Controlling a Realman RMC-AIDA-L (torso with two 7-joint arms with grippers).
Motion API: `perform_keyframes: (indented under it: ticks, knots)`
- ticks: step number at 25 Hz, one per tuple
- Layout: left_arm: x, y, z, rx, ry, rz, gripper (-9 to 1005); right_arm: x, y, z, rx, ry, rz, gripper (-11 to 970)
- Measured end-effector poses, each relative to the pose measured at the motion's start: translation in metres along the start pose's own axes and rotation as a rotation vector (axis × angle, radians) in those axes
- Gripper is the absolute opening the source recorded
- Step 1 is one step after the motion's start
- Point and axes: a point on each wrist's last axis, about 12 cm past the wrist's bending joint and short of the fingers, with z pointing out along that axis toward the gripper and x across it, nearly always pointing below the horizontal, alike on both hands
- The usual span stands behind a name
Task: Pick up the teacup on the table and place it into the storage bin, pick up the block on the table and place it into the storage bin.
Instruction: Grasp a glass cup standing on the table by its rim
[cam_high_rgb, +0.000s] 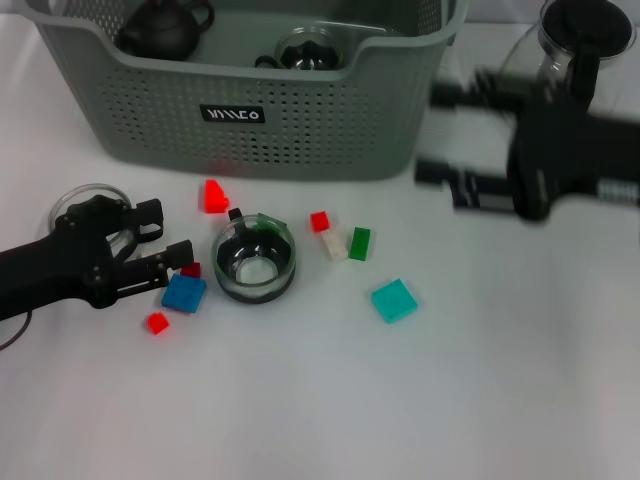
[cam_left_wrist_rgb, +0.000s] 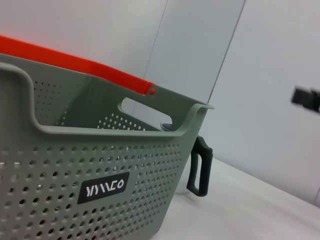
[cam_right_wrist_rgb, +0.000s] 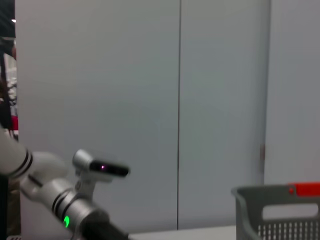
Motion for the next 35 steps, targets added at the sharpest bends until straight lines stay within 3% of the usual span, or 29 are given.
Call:
perform_keyframes:
  ticks: [5,12,16,20,21,25,29,35]
  knots:
    - [-0.001,0.000,0.001,0.003,-0.001,0.002,725,0.039,0.021,-0.014,0.032,0.033,0.036,744]
    - [-0.010,0.000,-0.003,0.040,-0.007,0.006,724,0.058,0.026,-0.014,0.055,0.071,0.096,744]
    - [-0.066,0.017,-0.030,0.027,0.110,-0.137,723,0.058,0.027,-0.011,0.051,0.066,0.100,745]
    - [-0.104,0.027,-0.037,-0.052,0.252,-0.218,722,0.058,0.027,-0.010,0.046,0.063,0.105,745]
    - [-0.122,0.030,-0.035,-0.101,0.320,-0.242,722,0.058,0.027,-0.010,0.046,0.063,0.106,745]
    - [-0.159,0.039,-0.017,-0.233,0.509,-0.271,721,0.058,0.026,-0.010,0.055,0.067,0.107,745]
    - [-0.177,0.048,0.009,-0.355,0.692,-0.255,721,0.058,0.026,-0.011,0.060,0.067,0.109,745]
    - [-0.175,0.050,0.048,-0.461,0.881,-0.164,720,0.058,0.025,-0.011,0.065,0.065,0.109,745]
